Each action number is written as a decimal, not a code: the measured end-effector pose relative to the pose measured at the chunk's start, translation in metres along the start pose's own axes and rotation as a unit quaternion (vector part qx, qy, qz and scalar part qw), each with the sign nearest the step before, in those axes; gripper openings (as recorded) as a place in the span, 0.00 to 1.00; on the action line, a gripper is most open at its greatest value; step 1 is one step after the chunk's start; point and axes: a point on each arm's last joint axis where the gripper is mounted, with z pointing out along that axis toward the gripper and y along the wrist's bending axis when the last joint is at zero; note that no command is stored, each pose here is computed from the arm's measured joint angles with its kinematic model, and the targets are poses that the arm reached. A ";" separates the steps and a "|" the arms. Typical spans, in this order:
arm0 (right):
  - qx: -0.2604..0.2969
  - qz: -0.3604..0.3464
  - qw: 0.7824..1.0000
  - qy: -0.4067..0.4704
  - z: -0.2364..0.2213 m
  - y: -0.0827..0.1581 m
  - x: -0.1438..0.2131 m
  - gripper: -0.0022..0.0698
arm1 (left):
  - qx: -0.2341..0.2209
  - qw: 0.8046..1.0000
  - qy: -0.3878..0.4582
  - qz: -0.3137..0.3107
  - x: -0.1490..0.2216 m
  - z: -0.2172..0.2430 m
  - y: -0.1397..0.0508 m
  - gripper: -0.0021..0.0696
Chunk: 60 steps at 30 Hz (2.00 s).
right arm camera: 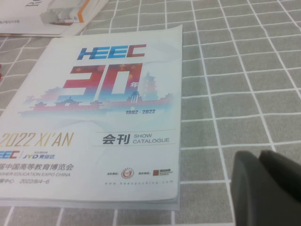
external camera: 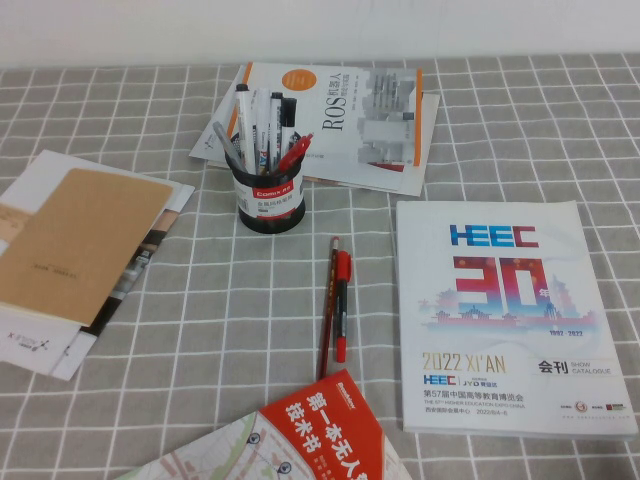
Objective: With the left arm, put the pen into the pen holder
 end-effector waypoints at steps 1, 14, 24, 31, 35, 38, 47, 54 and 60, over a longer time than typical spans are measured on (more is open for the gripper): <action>0.000 0.000 1.000 0.000 0.000 0.000 0.000 0.01 | 0.006 1.000 -0.011 -0.026 -0.002 0.000 -0.001 0.03; 0.000 0.000 1.000 0.000 0.000 0.000 0.000 0.01 | 0.030 0.980 -0.083 -0.178 -0.016 -0.001 -0.003 0.03; 0.000 0.000 1.000 0.000 0.000 0.000 0.000 0.01 | 0.038 0.977 0.037 -0.205 -0.056 -0.004 -0.012 0.03; 0.000 0.000 1.000 0.000 0.000 0.000 0.000 0.01 | 0.061 0.968 0.205 -0.132 -0.100 0.019 -0.025 0.03; 0.000 0.000 1.000 0.000 0.000 0.000 0.000 0.01 | 0.101 0.948 0.282 -0.107 -0.116 0.042 -0.034 0.03; 0.000 0.000 1.000 0.000 0.000 0.000 0.000 0.01 | 0.124 0.934 0.321 -0.100 -0.122 0.064 -0.039 0.03; 0.000 0.000 1.000 0.000 0.000 0.000 0.000 0.01 | 0.200 0.890 0.408 -0.040 -0.119 0.128 -0.089 0.03; 0.000 0.000 1.000 0.000 0.000 0.000 0.000 0.01 | 0.222 0.860 0.459 0.021 -0.108 0.171 -0.150 0.03; 0.000 0.000 1.000 0.000 0.000 0.000 0.000 0.01 | 0.245 0.836 0.487 0.067 -0.095 0.202 -0.202 0.03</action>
